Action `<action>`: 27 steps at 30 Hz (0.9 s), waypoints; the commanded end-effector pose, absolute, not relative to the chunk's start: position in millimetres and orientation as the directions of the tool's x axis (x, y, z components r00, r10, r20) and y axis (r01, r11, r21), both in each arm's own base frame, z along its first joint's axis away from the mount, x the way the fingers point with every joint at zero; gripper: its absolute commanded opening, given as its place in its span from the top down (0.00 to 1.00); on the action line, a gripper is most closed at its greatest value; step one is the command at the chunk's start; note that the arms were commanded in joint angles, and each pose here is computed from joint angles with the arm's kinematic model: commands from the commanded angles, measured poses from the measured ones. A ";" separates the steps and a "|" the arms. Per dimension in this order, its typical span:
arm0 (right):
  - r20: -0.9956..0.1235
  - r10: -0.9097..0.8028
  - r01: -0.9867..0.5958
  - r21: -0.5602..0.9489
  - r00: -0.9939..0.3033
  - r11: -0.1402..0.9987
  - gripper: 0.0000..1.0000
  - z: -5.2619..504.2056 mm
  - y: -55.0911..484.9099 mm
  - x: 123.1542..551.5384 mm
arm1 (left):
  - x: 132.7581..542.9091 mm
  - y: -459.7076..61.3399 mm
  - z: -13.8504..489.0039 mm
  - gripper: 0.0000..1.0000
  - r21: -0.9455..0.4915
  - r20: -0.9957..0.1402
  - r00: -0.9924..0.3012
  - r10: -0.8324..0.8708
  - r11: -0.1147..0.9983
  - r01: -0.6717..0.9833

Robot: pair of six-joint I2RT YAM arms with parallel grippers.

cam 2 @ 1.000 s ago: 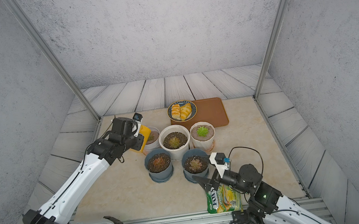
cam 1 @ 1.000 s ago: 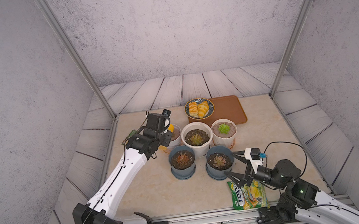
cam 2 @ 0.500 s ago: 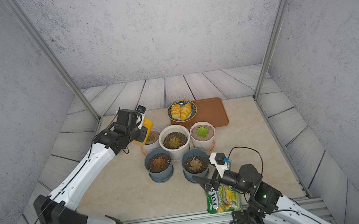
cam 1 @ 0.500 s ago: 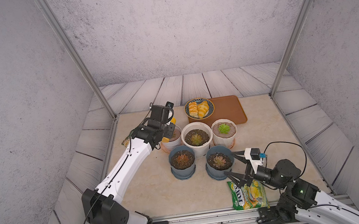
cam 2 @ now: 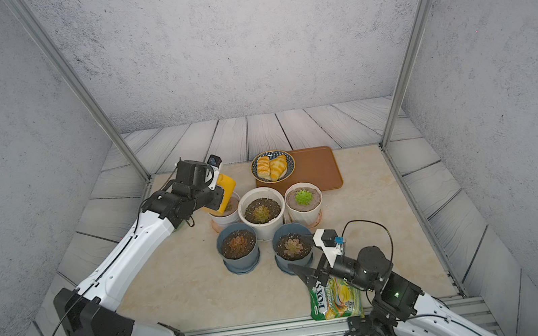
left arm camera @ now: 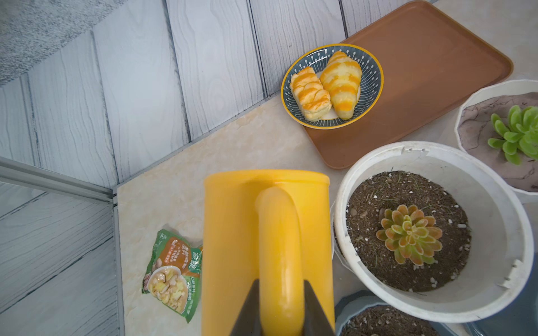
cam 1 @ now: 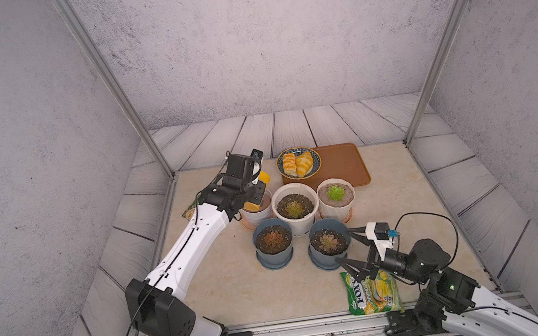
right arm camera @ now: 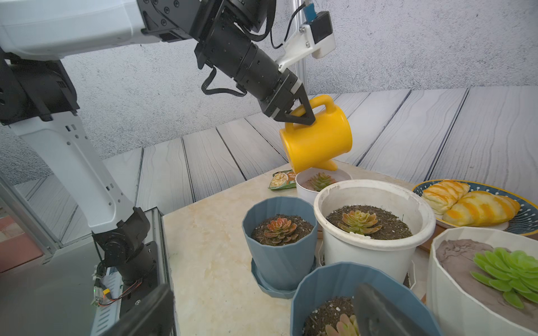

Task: Water the succulent around the soil edge
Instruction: Water the soil of the potted plant with water.

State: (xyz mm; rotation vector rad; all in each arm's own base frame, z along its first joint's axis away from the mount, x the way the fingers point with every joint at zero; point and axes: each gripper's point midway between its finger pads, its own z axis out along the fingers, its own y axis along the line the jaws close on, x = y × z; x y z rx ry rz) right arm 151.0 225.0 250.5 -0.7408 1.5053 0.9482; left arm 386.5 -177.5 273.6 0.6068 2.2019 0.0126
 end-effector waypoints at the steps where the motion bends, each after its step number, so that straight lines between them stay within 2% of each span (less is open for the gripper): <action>1: -0.990 0.078 -0.874 0.144 -0.121 0.465 0.01 265.3 224.9 149.3 | 385.1 -186.3 293.4 1.00 0.145 -0.789 -0.495 0.365 0.893 0.427; 15: -0.989 0.081 -0.876 0.146 -0.122 0.460 0.01 266.0 225.1 148.3 | 363.0 -191.1 281.3 1.00 0.014 -0.810 -0.523 0.267 0.899 0.437; 27: -0.988 0.089 -0.879 0.153 -0.126 0.451 0.01 267.7 225.3 146.6 | 331.7 -177.6 287.1 1.00 -0.032 -0.842 -0.498 0.205 0.904 0.426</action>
